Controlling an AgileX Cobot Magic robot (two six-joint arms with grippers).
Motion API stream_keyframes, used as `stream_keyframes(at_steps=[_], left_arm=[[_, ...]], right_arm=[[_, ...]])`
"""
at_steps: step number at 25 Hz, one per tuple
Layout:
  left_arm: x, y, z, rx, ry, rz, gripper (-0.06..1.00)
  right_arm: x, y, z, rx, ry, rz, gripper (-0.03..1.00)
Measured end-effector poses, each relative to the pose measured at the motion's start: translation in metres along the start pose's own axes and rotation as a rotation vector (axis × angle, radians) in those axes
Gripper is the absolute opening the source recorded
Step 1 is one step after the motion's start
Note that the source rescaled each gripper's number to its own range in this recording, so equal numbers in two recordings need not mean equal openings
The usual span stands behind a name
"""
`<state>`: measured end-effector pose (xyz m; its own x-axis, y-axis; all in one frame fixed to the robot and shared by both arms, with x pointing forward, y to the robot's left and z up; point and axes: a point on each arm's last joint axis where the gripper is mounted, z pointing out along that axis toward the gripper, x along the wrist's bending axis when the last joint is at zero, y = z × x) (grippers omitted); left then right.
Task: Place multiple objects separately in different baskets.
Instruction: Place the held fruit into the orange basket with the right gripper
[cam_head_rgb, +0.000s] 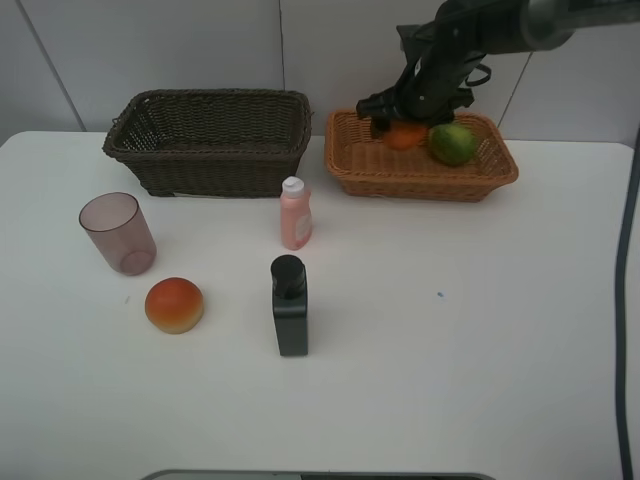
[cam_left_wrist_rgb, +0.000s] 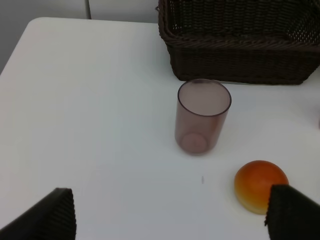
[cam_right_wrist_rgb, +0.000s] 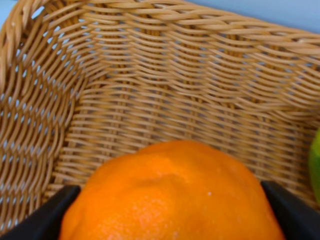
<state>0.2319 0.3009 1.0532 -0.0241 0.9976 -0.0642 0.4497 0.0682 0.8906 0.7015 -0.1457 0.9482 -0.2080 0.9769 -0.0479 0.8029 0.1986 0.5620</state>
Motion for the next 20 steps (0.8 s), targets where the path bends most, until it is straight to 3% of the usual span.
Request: stream_keyframes(at_steps=[15, 16, 18, 20], left_arm=[[0.000, 0.000, 0.000, 0.000, 0.000, 0.000, 0.98], [0.000, 0.000, 0.000, 0.000, 0.000, 0.000, 0.98], [0.000, 0.000, 0.000, 0.000, 0.000, 0.000, 0.98], [0.000, 0.000, 0.000, 0.000, 0.000, 0.000, 0.98]], right_arm=[[0.004, -0.012, 0.032, -0.003, 0.017, -0.003, 0.60], [0.004, -0.012, 0.032, -0.003, 0.018, -0.002, 0.65], [0.004, -0.011, 0.032, -0.008, 0.019, -0.002, 0.84], [0.004, -0.011, 0.032, -0.011, 0.019, -0.002, 0.94]])
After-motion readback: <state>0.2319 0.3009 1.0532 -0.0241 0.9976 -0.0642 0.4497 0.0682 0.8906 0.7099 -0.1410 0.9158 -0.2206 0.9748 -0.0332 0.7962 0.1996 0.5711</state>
